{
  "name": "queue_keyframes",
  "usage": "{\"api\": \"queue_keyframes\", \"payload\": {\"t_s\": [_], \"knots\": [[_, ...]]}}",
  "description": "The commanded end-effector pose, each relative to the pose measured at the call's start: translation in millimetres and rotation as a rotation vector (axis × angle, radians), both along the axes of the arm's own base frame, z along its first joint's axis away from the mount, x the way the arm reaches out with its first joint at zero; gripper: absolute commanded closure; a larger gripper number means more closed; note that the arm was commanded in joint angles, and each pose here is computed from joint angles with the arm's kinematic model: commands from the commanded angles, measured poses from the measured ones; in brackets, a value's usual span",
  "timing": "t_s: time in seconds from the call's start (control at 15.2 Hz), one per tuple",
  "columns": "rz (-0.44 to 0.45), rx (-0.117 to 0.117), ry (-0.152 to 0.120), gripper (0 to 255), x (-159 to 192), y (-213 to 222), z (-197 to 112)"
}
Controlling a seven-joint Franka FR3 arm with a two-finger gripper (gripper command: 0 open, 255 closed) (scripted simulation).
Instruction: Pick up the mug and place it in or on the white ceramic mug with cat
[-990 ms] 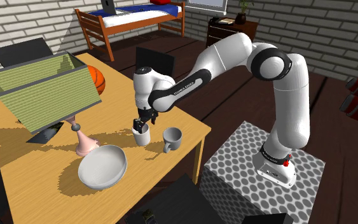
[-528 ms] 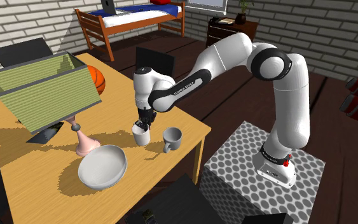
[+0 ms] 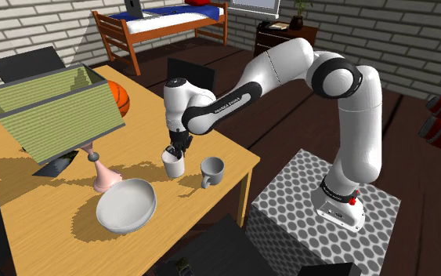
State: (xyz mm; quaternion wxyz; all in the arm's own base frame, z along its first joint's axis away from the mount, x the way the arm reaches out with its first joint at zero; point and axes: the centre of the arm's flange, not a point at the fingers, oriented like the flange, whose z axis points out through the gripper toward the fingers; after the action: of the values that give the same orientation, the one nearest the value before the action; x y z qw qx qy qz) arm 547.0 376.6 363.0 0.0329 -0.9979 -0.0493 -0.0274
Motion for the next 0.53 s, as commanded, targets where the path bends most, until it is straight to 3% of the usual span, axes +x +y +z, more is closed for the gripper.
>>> {"api": "queue_keyframes", "payload": {"t_s": [0.0, 0.46], "knots": [[0.000, 0.000, 0.000, 255, 1, 0, 11], [0.000, 0.000, 0.000, 255, 1, 0, 48]]}}
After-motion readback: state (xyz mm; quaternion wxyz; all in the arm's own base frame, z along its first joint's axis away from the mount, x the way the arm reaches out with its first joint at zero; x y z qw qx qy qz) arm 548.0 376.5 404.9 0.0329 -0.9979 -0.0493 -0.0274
